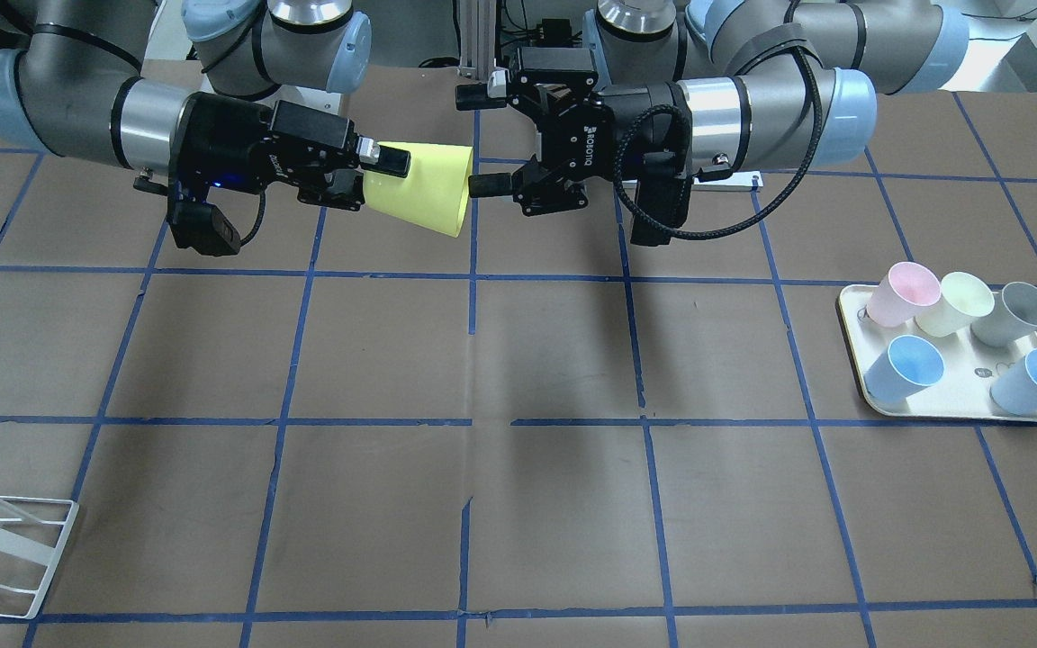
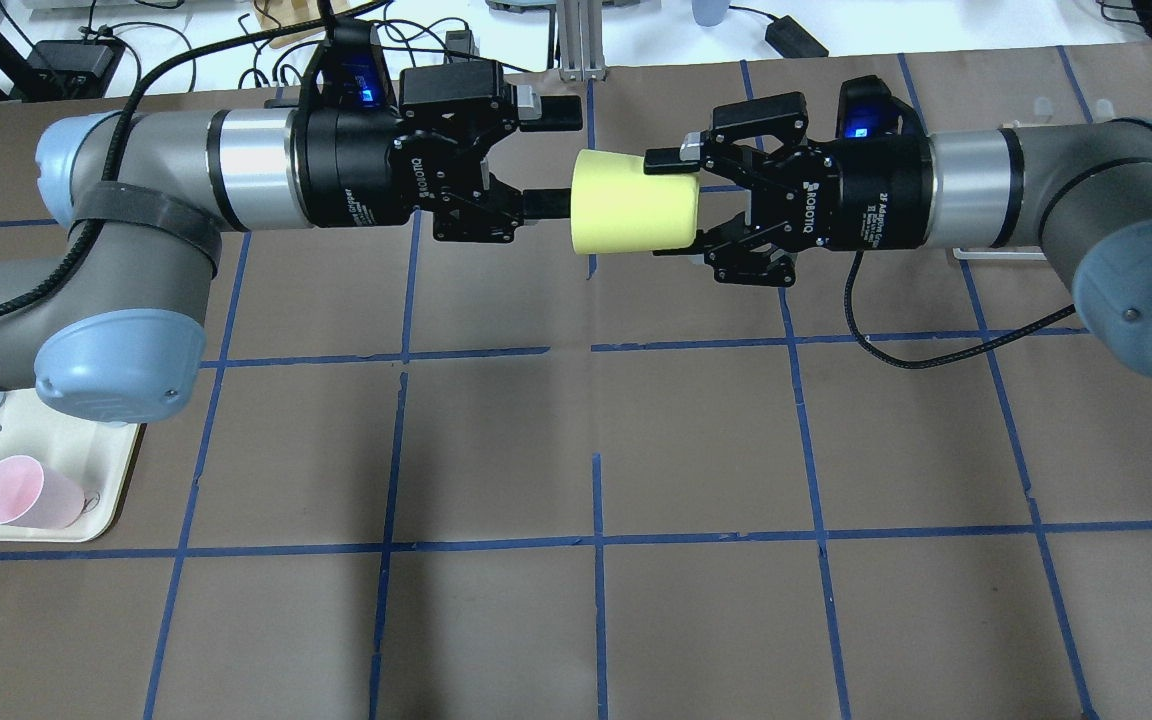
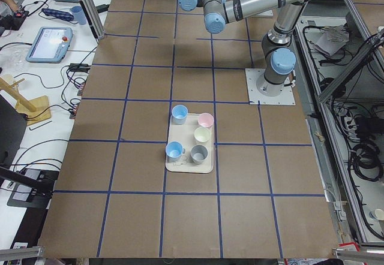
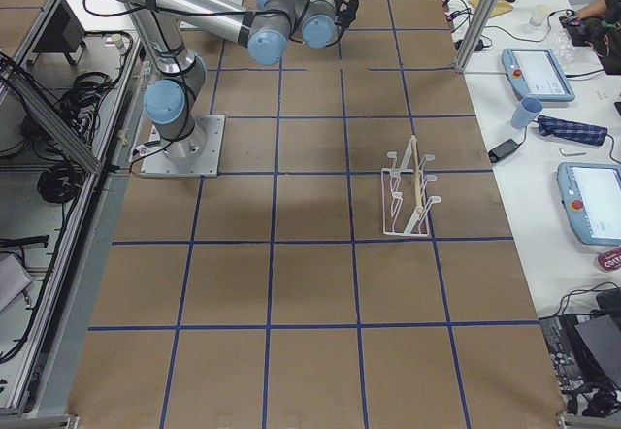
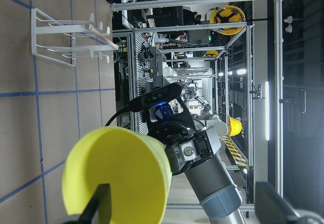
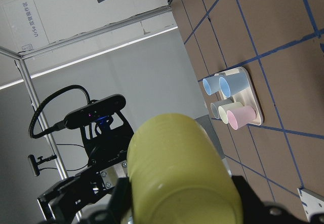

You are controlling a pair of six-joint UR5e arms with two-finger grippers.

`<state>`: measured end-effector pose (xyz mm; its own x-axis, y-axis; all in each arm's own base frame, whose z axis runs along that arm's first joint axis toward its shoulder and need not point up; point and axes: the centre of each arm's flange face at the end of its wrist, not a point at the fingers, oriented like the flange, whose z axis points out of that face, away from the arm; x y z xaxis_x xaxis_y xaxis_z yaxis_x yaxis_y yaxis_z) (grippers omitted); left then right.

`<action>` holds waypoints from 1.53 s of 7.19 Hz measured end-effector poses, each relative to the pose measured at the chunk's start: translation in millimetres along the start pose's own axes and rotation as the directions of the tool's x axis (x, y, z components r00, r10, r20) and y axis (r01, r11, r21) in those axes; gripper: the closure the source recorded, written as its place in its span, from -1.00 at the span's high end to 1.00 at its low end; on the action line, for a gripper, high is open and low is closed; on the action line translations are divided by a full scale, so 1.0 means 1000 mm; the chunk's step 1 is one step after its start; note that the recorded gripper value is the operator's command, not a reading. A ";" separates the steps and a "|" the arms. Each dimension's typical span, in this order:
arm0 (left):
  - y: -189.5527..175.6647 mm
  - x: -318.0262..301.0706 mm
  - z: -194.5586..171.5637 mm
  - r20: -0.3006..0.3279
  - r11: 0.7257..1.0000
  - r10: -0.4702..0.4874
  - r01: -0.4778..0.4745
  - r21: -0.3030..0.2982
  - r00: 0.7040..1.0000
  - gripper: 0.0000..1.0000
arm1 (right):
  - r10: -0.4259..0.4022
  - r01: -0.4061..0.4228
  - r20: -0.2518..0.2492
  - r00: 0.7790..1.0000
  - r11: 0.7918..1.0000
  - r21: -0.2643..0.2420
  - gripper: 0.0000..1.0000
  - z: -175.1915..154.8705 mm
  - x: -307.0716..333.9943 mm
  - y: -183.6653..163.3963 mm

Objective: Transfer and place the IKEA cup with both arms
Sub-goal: 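Bring the yellow cup to the left gripper and grasp its rim with the left gripper, then open the right gripper and pull it back while the left gripper holds the cup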

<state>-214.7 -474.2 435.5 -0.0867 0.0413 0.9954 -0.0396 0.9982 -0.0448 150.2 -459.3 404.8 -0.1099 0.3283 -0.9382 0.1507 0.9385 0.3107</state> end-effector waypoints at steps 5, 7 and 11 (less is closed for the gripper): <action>0.002 0.000 0.003 -0.003 1.000 0.006 -0.006 -0.007 1.000 -0.75 | 0.015 -0.015 0.002 1.000 1.000 -0.001 -0.51 0.001 -0.005 0.002; 0.001 -0.002 0.004 -0.003 1.000 0.002 -0.002 -0.008 1.000 -1.00 | 0.014 -0.014 0.004 1.000 1.000 -0.001 -0.05 0.001 -0.006 0.002; 0.000 -0.005 0.003 0.006 1.000 -0.014 0.014 -0.006 1.000 -1.00 | 0.062 -0.062 0.004 0.998 0.998 0.000 1.00 0.000 -0.007 0.001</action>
<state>-217.1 -474.8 429.9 -0.0922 0.0274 0.9954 -0.0353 0.9989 -0.0307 151.3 -460.9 411.9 -0.0966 0.3853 -0.9177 0.1574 0.9163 0.3682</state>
